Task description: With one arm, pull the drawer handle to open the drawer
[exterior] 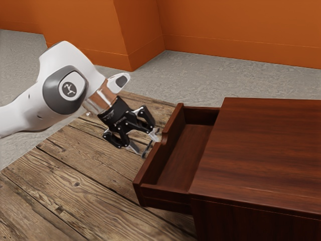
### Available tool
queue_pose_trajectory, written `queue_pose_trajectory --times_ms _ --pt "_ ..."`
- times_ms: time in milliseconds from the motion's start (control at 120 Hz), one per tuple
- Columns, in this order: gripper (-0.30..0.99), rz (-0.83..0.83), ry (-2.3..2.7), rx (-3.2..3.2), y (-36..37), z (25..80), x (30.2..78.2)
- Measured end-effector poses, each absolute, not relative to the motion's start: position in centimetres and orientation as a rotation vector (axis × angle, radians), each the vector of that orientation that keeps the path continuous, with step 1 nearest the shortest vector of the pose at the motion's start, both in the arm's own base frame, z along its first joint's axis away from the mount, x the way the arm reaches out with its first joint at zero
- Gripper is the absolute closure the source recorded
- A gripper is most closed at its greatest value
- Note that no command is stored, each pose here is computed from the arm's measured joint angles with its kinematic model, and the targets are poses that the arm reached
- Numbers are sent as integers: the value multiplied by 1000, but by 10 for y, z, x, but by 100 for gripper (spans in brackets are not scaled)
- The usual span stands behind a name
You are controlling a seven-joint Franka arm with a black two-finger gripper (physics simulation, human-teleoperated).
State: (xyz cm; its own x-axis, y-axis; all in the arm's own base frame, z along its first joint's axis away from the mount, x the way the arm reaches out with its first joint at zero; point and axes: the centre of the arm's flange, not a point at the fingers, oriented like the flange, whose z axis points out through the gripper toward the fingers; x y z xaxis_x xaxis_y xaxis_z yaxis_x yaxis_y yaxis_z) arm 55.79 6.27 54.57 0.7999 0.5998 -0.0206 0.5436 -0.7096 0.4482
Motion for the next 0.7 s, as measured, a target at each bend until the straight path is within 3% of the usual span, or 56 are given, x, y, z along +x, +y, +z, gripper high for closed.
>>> queue_pose_trajectory --times_ms 700 --pt "28 187 900 2532 97 548 533"
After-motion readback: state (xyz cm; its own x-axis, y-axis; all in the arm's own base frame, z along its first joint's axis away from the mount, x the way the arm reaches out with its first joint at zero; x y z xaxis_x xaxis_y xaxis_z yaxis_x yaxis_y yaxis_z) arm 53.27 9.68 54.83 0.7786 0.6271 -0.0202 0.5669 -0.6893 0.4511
